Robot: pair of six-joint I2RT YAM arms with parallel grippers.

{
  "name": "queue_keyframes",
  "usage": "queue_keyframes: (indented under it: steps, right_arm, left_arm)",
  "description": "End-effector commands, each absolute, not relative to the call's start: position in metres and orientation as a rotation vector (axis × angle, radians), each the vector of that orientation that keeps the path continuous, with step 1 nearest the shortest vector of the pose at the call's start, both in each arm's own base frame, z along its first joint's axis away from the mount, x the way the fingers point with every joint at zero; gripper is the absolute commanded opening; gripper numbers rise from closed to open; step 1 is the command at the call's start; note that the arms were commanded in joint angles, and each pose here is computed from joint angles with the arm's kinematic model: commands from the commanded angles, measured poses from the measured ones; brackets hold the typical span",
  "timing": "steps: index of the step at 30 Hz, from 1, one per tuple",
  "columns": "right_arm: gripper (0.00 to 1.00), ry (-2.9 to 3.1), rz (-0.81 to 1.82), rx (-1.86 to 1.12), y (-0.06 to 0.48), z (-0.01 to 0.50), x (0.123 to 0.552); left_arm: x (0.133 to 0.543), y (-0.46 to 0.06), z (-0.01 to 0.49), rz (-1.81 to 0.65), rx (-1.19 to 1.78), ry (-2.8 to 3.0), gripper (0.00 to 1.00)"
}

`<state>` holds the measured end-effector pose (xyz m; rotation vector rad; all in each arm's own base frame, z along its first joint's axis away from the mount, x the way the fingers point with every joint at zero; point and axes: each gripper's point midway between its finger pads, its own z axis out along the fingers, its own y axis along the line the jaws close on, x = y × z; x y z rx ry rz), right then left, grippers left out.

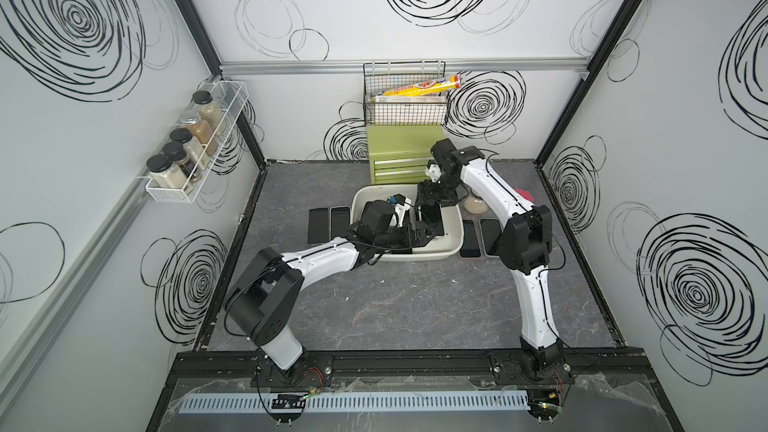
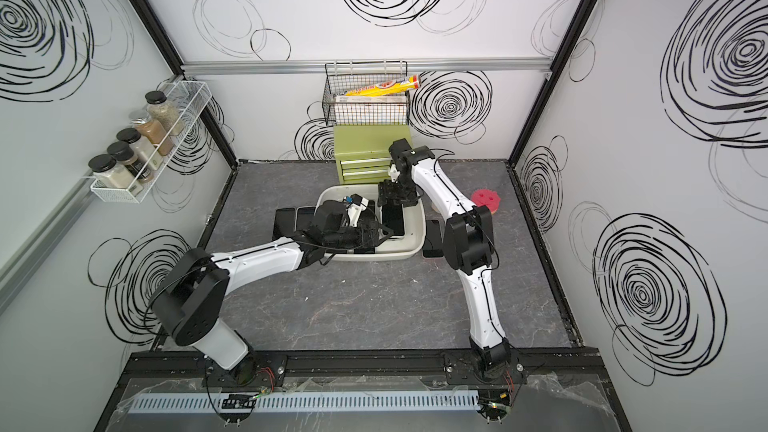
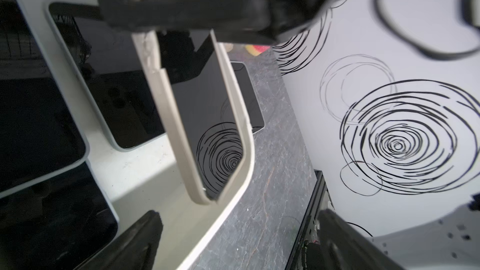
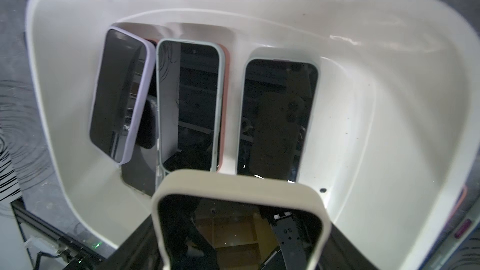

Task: Take the phone out of the storage box
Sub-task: Pick up the phone from the storage box.

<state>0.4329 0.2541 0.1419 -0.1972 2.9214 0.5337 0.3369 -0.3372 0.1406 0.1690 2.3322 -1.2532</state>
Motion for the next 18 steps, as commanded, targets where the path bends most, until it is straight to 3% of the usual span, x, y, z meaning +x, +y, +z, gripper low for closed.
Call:
queue_keyframes:
  steps: [1,10,18]
  right_arm:
    - [0.27,2.879,0.661,-0.227,0.262,0.181,0.416]
    - [0.25,2.893,0.704,-0.249,0.261,0.183,0.400]
    - [0.25,2.895,0.716,-0.265,0.262,0.180,0.398]
  left_arm:
    - [0.364,-0.349,0.167,-1.272,0.161,2.230,0.99]
    - [0.394,-0.358,0.173,-1.248,0.173,2.200,0.95]
    - [0.391,-0.362,0.167,-1.286,0.202,2.204,0.54]
